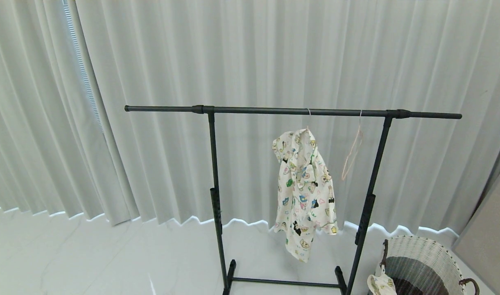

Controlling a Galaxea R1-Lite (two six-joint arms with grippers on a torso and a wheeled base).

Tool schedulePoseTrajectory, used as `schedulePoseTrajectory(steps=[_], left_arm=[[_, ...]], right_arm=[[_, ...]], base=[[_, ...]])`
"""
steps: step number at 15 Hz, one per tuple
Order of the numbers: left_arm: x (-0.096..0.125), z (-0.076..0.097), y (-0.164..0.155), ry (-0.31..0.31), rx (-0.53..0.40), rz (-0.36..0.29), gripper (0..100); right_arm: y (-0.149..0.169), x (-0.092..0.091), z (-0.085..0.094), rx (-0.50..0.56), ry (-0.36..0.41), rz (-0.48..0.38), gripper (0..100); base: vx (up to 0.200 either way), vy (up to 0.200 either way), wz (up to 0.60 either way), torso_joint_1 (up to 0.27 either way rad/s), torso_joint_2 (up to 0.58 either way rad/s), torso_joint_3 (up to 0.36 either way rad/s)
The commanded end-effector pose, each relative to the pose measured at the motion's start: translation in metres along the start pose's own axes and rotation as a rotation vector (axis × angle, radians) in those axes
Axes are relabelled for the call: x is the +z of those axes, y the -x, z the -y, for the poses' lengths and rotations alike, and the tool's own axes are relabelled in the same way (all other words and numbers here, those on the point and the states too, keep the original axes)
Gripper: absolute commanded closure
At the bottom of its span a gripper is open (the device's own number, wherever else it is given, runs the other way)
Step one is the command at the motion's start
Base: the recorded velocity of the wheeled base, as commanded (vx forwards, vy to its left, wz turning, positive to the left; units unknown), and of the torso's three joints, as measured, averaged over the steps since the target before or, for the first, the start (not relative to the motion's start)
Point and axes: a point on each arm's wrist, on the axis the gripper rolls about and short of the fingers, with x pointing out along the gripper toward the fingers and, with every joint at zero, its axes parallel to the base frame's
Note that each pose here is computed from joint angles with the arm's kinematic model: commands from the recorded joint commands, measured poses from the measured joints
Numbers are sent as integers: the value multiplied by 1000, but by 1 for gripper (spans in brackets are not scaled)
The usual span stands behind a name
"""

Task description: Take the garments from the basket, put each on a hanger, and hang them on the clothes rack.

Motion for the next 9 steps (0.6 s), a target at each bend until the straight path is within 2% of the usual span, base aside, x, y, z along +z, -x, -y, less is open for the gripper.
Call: schedulePoseTrajectory(steps=[1,3,7,9], left_arm=[[-4,-2,10,58,25,117,0],[-5,-2,12,93,16,136,0],[-4,0,11,26,-127,175,0],[-4,-1,11,13,-110,177,0]], right_arm=[[12,-29,-16,-39,8,76,0],[18,-31,-17,-77,10,134,0],[22,-32,-18,-96,18,174,0],[21,-32,-18,-87,18,168,0]], base=[[0,0,0,0,0,0],[0,0,0,0,0,0],[0,0,0,0,0,0],[0,0,0,0,0,0]])
